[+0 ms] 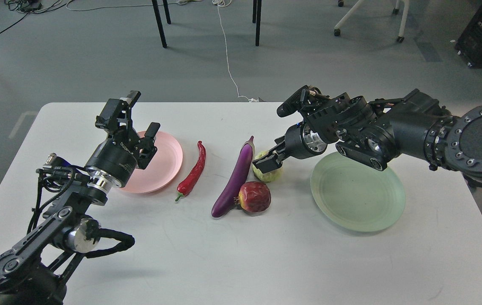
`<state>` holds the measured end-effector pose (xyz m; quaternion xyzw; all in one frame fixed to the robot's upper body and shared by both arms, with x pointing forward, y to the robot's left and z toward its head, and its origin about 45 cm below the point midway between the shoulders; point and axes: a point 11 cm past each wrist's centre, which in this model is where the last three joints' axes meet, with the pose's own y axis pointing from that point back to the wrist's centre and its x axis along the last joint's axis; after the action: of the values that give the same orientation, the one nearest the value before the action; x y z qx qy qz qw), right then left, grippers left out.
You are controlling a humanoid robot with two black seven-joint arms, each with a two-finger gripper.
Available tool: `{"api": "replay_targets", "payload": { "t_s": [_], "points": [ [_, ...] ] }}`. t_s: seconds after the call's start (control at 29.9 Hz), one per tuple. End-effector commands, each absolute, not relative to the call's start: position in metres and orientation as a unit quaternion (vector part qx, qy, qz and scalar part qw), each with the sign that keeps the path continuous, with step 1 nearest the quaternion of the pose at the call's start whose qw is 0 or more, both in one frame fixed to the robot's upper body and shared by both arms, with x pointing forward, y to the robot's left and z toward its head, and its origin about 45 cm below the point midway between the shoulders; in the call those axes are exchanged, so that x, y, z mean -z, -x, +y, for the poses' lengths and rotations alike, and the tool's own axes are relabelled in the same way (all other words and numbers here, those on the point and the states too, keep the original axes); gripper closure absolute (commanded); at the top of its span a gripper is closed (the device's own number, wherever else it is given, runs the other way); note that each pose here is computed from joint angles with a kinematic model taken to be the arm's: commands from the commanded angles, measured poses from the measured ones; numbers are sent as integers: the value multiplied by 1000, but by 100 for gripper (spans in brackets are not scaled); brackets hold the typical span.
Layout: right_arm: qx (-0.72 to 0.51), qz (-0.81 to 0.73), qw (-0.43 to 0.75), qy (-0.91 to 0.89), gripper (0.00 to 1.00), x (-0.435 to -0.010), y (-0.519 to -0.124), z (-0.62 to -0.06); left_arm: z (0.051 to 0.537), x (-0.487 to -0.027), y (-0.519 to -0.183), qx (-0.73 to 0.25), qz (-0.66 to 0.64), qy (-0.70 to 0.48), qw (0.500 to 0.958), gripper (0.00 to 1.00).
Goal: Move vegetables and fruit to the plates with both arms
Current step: 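Move the right gripper over the green fig and grasp it, then carry the fig onto the pale green plate and release it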
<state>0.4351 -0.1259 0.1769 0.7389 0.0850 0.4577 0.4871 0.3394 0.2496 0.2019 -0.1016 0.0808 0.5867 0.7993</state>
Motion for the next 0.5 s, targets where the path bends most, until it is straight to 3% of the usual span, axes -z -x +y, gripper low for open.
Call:
{"api": "replay_targets", "payload": {
  "t_s": [0.0,0.17,0.27,0.37,0.4,0.47],
  "points": [
    [-464,78,481,-740,4,-170,-433,-128,249,-202,-340,-586,81,102,800,2],
    [-464,82,483,-737,13,-162,-430,-133,249,-201,-339,-586,82,101,800,2],
    [-462,91,492,-732,29,-156,-428,-139,249,-201,-339,-586,82,101,800,2],
    [-461,92,493,-733,57,-155,-427,-139,249,-201,-339,-586,82,101,800,2],
    [-461,91,492,-733,62,-155,-427,-139,249,-201,-339,-586,82,101,800,2],
    [-463,90,491,-732,62,-158,-428,-138,249,-202,-339,-586,81,102,800,2]
  ]
}}
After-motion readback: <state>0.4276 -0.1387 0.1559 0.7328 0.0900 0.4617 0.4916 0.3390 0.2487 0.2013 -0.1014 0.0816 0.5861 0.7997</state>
